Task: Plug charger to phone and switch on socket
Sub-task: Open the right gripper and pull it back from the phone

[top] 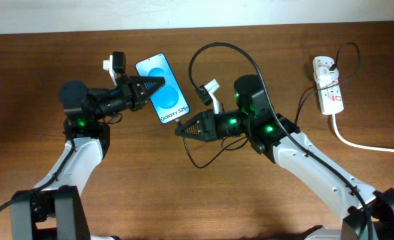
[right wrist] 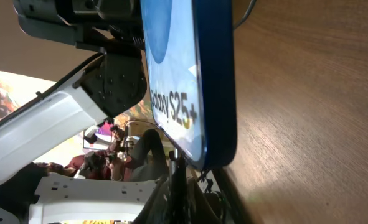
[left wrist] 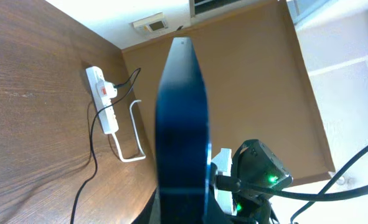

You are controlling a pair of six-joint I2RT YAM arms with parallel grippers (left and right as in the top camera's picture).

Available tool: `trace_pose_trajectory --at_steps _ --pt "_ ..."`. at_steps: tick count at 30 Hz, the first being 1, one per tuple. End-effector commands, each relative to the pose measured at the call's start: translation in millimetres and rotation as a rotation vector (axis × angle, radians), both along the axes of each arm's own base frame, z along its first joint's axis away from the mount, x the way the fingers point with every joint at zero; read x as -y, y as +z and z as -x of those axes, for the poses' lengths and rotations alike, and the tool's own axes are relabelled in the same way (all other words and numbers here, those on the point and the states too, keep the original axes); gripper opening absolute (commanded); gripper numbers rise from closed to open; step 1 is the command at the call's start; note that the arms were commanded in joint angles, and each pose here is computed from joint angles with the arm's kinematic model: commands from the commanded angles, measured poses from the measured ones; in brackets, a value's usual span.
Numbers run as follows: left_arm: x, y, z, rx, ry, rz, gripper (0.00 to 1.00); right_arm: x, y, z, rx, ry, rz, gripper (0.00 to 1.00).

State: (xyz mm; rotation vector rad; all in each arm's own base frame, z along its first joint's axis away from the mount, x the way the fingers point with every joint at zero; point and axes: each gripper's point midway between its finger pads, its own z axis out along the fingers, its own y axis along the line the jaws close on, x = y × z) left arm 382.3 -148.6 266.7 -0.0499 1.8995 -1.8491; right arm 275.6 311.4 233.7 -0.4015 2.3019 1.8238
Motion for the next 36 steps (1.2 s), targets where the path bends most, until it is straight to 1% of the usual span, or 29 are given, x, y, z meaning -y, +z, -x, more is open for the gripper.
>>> trace_pose_trajectory --at_steps 1,4,8,12,16,18,21,23,26,29,31,32,34,35,36 --pt "20 -3 47 0.059 -0.279 -0.039 0.0 4 -6 -24 0.084 -0.099 0.053 0.04" --pt "20 -3 51 0.06 -0.306 -0.041 0.0 5 -8 -24 0.086 -0.096 0.059 0.04" --pt "21 -3 51 0.059 -0.305 -0.041 0.0 3 1 -32 0.144 -0.12 0.037 0.04" --pt "30 -2 44 0.057 -0.262 -0.034 0.0 5 -1 -39 0.157 -0.157 0.053 0.04" --pt "49 -2 53 0.055 -0.312 -0.032 0.0 2 15 -46 0.239 -0.167 0.007 0.04" --pt "51 -2 55 0.055 -0.323 -0.032 0.0 3 15 -50 0.282 -0.179 0.013 0.04" --pt "51 -6 69 0.028 -0.404 -0.035 0.0 4 9 -47 0.277 -0.165 0.034 0.04" --pt "51 -7 73 0.027 -0.43 -0.036 0.0 5 2 -44 0.254 -0.155 0.055 0.04" --pt "42 -6 66 0.035 -0.394 -0.038 0.0 8 -13 -34 0.198 -0.128 0.1 0.04" --pt "17 -6 53 0.033 -0.318 -0.039 0.0 6 -11 -25 0.203 -0.075 0.077 0.04" --pt "4 -6 47 0.032 -0.28 -0.039 0.0 7 -15 -23 0.245 -0.055 0.093 0.04" --pt "-1 -6 45 0.032 -0.266 -0.04 0.0 10 -24 -21 0.258 -0.048 0.129 0.04" --pt "-8 -6 42 0.061 -0.248 -0.047 0.0 24 -53 -22 0.228 -0.083 0.27 0.04" --pt "-11 -6 41 0.08 -0.237 -0.053 0.0 41 -80 -22 0.183 -0.128 0.417 0.04" --pt "-14 -6 40 0.087 -0.229 -0.055 0.0 56 -98 -21 0.143 -0.167 0.522 0.04"
